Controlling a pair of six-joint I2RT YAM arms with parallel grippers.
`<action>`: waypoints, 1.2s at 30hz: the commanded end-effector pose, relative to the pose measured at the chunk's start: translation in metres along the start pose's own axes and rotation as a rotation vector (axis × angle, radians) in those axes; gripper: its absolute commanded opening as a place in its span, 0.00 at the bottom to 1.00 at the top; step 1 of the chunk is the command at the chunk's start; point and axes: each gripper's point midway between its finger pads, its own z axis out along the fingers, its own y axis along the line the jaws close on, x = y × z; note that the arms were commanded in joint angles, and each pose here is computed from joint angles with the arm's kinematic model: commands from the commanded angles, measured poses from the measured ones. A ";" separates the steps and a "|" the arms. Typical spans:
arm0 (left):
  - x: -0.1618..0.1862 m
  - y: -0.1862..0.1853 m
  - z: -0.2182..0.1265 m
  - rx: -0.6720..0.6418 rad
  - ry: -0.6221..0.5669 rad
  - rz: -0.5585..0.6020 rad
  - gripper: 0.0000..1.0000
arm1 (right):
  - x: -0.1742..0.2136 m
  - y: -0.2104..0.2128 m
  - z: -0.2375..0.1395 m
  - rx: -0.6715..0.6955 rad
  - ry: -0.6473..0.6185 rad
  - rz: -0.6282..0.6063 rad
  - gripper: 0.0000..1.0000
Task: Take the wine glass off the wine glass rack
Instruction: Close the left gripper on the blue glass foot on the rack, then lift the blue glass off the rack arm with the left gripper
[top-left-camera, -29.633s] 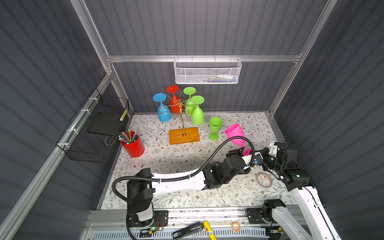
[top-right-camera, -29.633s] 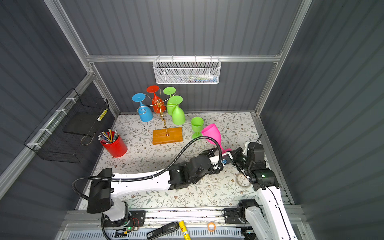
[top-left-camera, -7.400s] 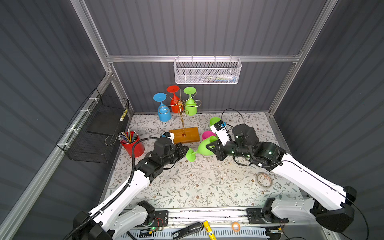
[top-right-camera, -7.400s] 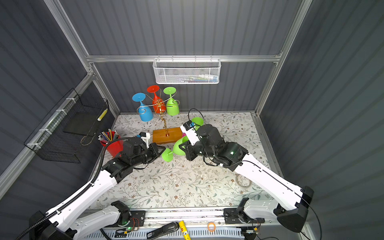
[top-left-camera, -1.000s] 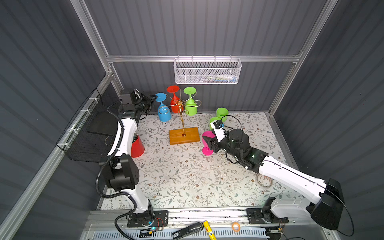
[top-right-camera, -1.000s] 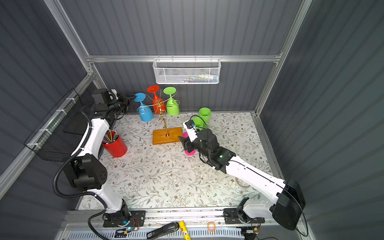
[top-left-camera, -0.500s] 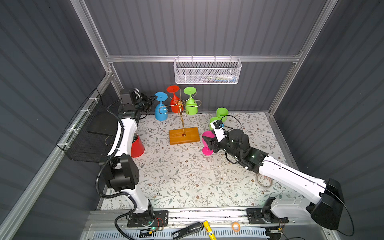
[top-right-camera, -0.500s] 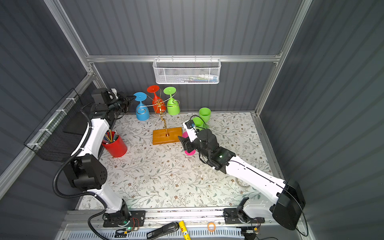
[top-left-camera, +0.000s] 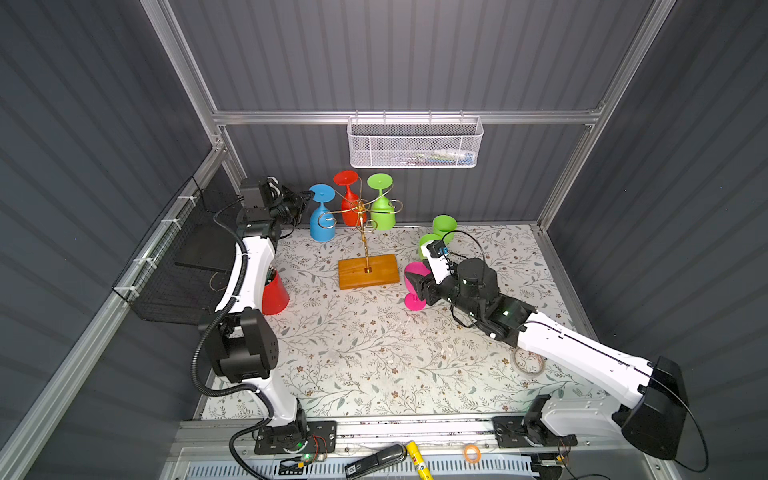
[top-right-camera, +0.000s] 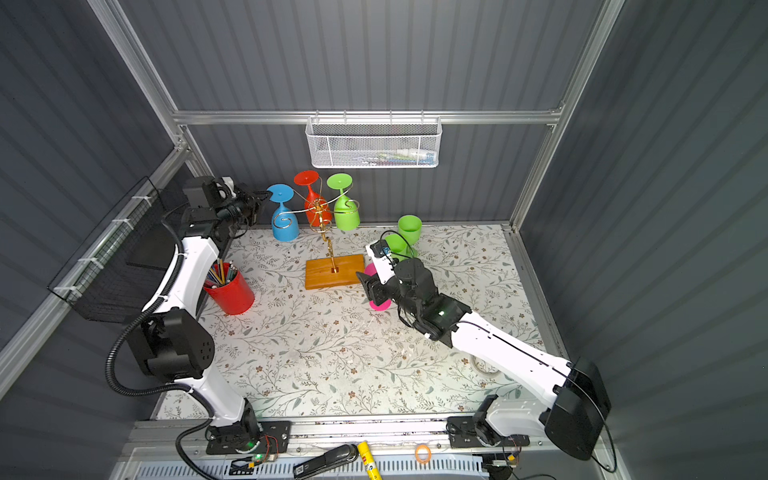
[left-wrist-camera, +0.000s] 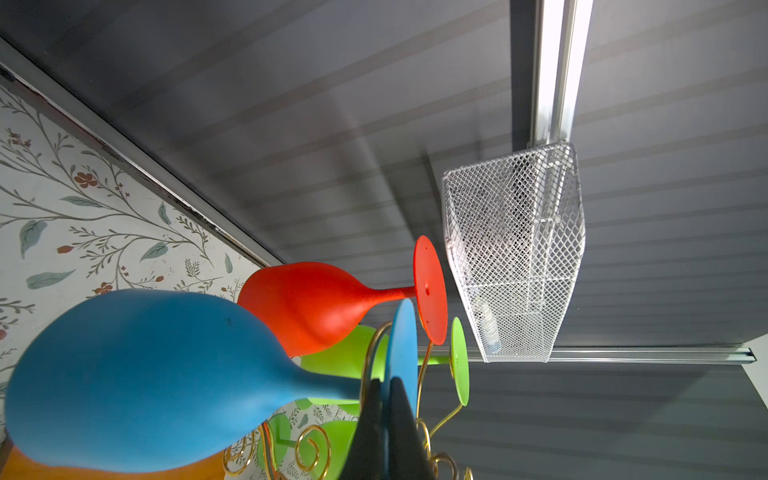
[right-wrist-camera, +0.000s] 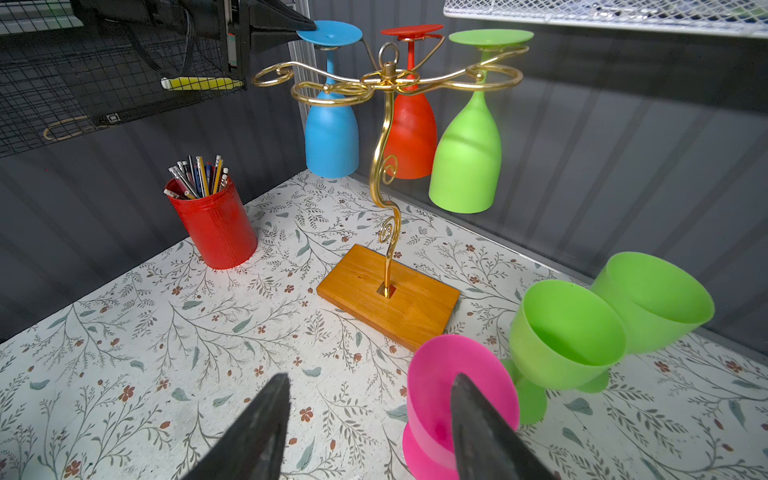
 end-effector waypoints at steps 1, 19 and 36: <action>-0.009 -0.030 -0.016 0.061 -0.040 0.044 0.00 | -0.004 0.001 -0.001 0.006 -0.014 0.003 0.62; -0.018 -0.046 -0.012 0.141 -0.063 0.050 0.00 | -0.013 0.009 -0.003 -0.015 -0.043 -0.011 0.63; -0.010 -0.048 0.008 0.202 -0.010 0.053 0.00 | -0.016 0.014 -0.006 -0.026 -0.047 -0.025 0.63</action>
